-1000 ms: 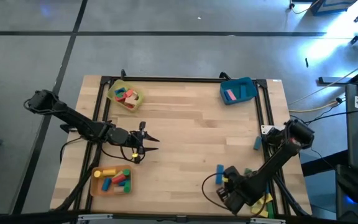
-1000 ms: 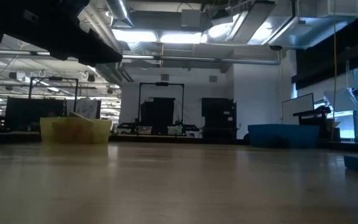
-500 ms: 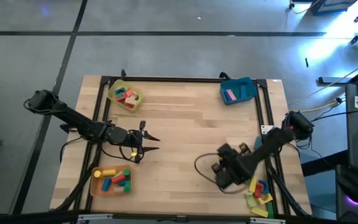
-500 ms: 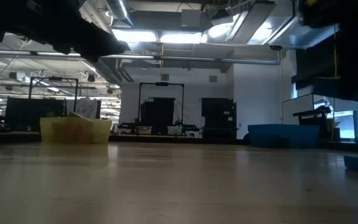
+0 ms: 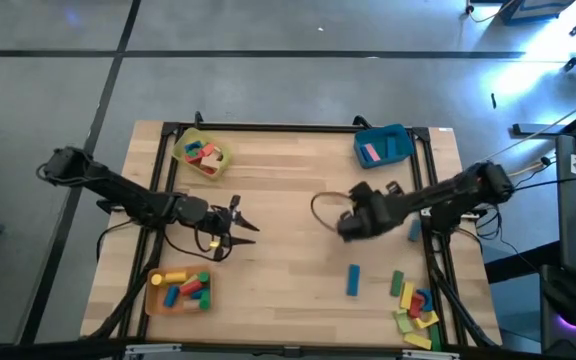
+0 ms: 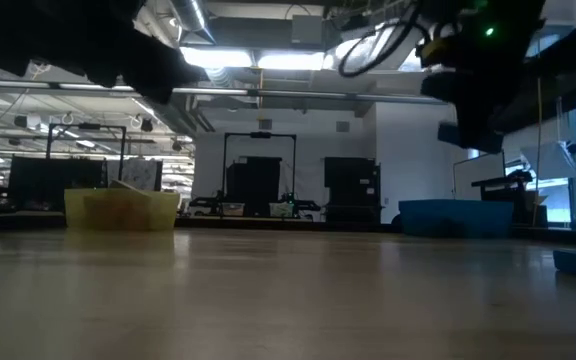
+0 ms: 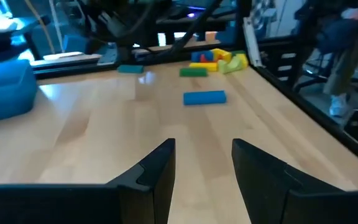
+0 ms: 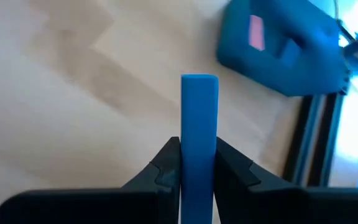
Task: Sort blocks by size
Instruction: Put the blue rectangular block into the blue bin
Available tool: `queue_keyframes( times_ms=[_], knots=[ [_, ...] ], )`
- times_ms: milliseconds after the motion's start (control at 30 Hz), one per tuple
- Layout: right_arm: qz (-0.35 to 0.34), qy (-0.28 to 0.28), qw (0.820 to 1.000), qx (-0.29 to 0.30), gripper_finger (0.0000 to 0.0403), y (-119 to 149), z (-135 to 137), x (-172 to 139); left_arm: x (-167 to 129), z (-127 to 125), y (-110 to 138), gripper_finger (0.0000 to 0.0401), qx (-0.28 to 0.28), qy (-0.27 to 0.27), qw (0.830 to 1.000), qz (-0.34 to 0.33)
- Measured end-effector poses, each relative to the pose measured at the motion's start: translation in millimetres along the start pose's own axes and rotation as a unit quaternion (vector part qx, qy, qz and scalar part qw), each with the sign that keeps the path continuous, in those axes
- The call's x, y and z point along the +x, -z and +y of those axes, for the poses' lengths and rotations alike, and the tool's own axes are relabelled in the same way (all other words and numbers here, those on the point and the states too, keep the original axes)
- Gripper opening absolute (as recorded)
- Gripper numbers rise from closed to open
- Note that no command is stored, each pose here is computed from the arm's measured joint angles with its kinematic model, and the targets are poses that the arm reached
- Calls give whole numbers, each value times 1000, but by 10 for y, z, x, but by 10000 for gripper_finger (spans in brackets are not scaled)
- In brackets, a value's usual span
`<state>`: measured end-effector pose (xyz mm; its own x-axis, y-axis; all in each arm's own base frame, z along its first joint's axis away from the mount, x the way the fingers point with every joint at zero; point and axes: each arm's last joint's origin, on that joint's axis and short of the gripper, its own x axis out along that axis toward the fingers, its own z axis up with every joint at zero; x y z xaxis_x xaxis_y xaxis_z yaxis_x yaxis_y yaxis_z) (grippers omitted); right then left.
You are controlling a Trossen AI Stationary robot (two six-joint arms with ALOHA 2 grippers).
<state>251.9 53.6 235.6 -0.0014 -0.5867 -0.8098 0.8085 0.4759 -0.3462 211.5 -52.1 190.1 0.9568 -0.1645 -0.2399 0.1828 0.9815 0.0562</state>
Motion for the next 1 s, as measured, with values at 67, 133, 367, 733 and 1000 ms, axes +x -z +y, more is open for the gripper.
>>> queue_keyframes(
  times_ms=[67, 133, 367, 733, 1000],
  knots=[
    [7, 9, 1000, 10, 61, -59, -113, 75, 10, 44, 7, 143, -3, -9, 1000, 1],
    [14, 18, 999, 23, 61, -94, -226, 149, 24, 83, 25, 143, -4, -18, 1000, 6],
    [25, 19, 997, 74, 60, -199, -543, 404, 91, 133, 122, 143, -21, -30, 999, 33],
    [32, 12, 994, 107, 60, -434, -822, 754, 135, 100, 153, 143, -2, -23, 999, 35],
    [33, 12, 994, 107, 61, -556, -924, 866, 133, 81, 154, 143, 21, -19, 999, 36]
  ],
)
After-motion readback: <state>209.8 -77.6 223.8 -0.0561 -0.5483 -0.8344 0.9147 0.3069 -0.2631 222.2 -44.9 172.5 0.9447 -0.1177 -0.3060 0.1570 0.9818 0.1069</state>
